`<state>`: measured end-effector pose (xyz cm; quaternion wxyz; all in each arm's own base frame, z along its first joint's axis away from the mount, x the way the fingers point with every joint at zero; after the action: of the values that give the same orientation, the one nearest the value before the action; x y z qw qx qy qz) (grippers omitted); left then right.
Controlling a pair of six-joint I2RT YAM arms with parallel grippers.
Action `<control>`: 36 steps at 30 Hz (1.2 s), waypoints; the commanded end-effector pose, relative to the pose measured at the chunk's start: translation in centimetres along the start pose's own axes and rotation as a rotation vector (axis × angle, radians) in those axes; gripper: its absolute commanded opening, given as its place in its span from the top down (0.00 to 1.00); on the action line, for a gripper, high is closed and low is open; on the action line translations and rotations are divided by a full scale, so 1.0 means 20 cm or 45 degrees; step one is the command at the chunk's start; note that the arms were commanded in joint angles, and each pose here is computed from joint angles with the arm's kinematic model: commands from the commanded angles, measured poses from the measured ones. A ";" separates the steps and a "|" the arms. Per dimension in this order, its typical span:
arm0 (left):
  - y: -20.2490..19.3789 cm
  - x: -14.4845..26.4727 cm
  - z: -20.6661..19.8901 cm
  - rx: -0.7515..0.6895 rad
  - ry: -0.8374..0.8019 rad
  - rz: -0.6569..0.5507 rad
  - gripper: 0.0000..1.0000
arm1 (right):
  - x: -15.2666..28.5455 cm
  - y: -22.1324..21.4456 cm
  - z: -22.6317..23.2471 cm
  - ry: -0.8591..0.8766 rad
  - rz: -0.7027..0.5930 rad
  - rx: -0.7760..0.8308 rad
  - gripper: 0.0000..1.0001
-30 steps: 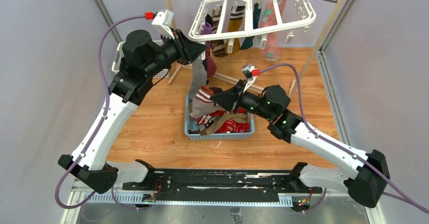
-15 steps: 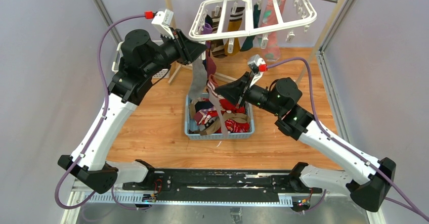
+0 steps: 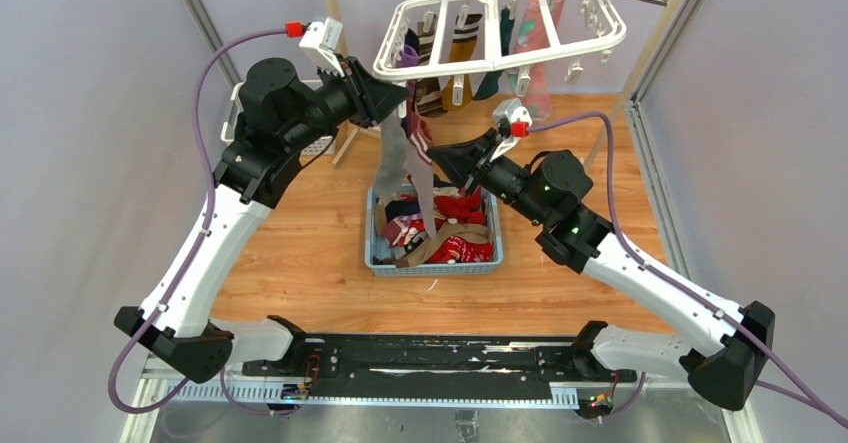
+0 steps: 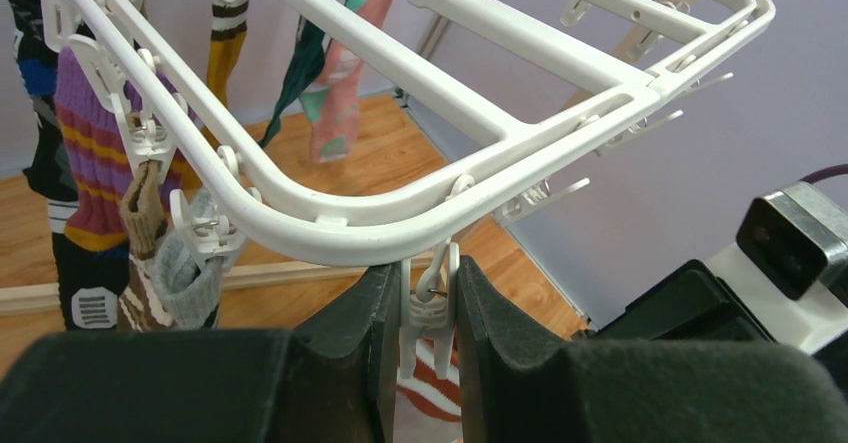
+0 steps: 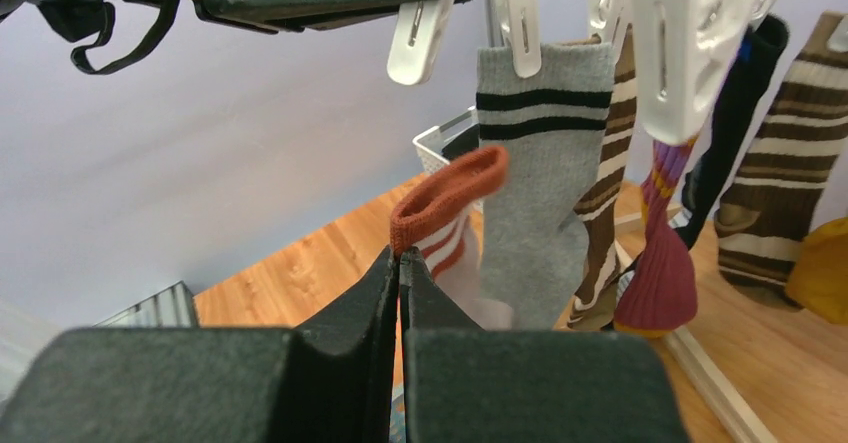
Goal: Clip the socks to the hanger
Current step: Clamp the sock onto the hanger.
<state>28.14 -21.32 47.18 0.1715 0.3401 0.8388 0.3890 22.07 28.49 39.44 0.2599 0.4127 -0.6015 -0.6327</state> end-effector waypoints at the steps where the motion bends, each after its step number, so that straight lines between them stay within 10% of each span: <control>1: 0.08 0.01 -0.02 0.006 0.002 -0.096 1.00 | -0.04 0.12 -0.05 -0.218 -0.067 0.156 1.00; 36: 0.07 -0.10 0.11 0.018 0.176 -0.172 1.00 | -0.30 0.06 -0.01 -0.293 -0.029 0.298 1.00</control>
<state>30.94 -20.96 46.57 0.1294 0.2709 0.8724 0.3858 25.81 32.66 39.16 0.1509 0.3423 -0.7151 -0.5905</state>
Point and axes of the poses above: each gripper's point midway between its finger pads, its own x axis back along the fingers, its own z axis along the line the jaws close on, y = z × x, the point moved 4 cm from there along x, back along the fingers, and after that the axes turned 14 degrees about x, right-handed, at the moved point
